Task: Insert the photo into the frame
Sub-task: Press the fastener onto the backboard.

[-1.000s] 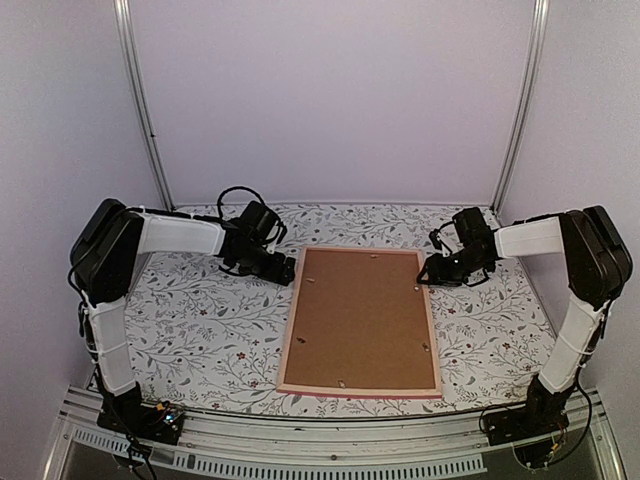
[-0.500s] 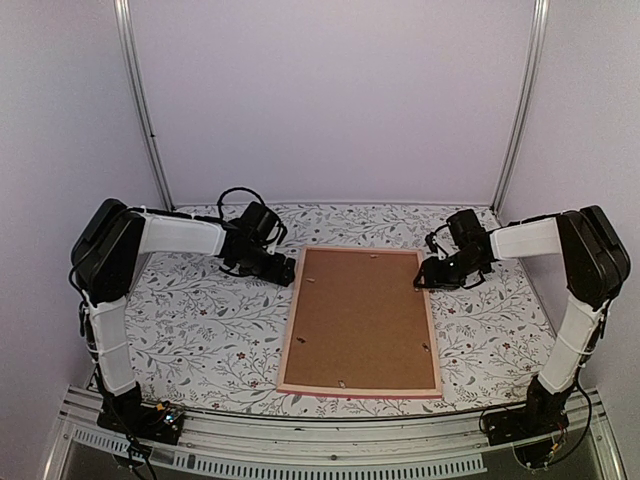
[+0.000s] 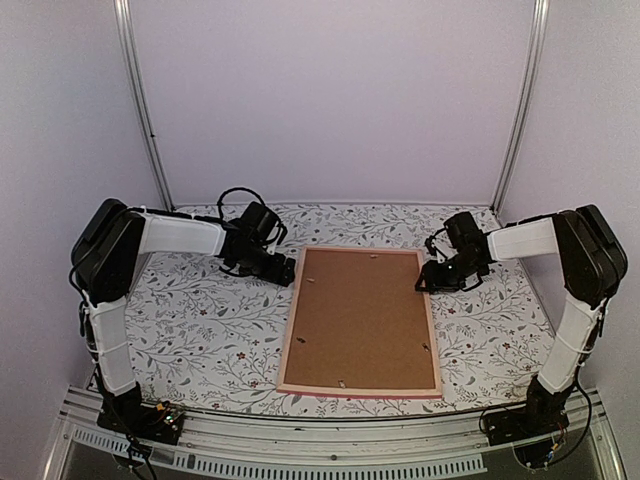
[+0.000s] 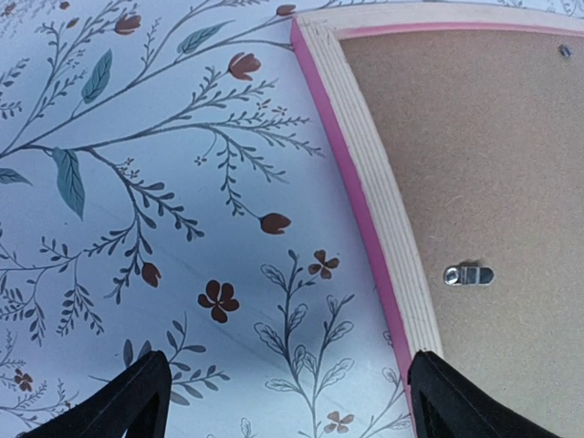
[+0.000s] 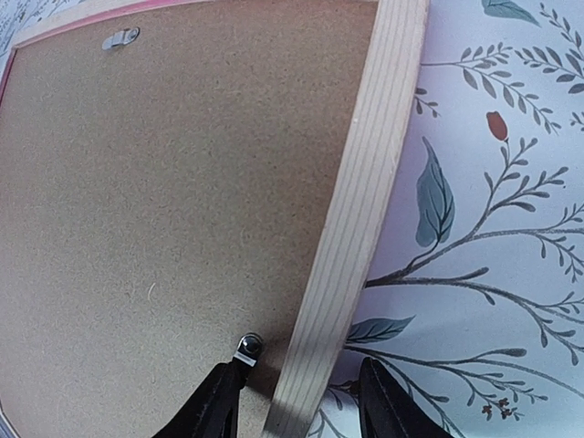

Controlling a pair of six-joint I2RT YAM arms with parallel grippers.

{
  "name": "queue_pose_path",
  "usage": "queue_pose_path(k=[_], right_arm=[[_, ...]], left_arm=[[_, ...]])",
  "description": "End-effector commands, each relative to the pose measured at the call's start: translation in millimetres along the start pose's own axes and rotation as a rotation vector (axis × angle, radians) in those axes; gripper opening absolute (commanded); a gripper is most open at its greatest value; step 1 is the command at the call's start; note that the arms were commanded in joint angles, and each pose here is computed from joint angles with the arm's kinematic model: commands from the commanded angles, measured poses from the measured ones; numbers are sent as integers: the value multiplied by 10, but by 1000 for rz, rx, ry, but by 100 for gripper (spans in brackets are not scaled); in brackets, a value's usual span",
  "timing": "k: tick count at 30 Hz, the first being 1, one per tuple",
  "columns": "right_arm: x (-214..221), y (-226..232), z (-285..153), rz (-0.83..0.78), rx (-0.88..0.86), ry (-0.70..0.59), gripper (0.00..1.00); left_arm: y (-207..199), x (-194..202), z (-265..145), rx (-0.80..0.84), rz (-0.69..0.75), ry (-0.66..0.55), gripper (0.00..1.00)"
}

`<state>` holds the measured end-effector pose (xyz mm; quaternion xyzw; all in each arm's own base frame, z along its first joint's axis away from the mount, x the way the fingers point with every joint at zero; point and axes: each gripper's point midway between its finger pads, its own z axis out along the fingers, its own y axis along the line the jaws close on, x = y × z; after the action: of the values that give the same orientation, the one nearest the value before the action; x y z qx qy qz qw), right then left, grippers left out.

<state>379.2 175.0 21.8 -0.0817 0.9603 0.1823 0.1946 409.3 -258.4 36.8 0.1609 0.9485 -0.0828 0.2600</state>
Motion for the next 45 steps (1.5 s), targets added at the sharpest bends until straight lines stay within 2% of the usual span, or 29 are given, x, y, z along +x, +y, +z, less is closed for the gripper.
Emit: queue_pose_path(k=[1,9,18,29,45], right_arm=[[63,-31,69,-17,35,22,46],[116,-99,82,-22,82,33,46],[102,-108,75,-50,90,36,36],[-26,-42,-65,-48,-31,14,33],[-111,-8,-89,-50,-41,4,47]], left_arm=[[38,44,60,1,-3,21,93],[35,63,81,4,-6,28,93],[43,71,77,0,-6,31,93],[51,106,73,-2,-5,37,93],[44,113,54,4,-4,37,92]])
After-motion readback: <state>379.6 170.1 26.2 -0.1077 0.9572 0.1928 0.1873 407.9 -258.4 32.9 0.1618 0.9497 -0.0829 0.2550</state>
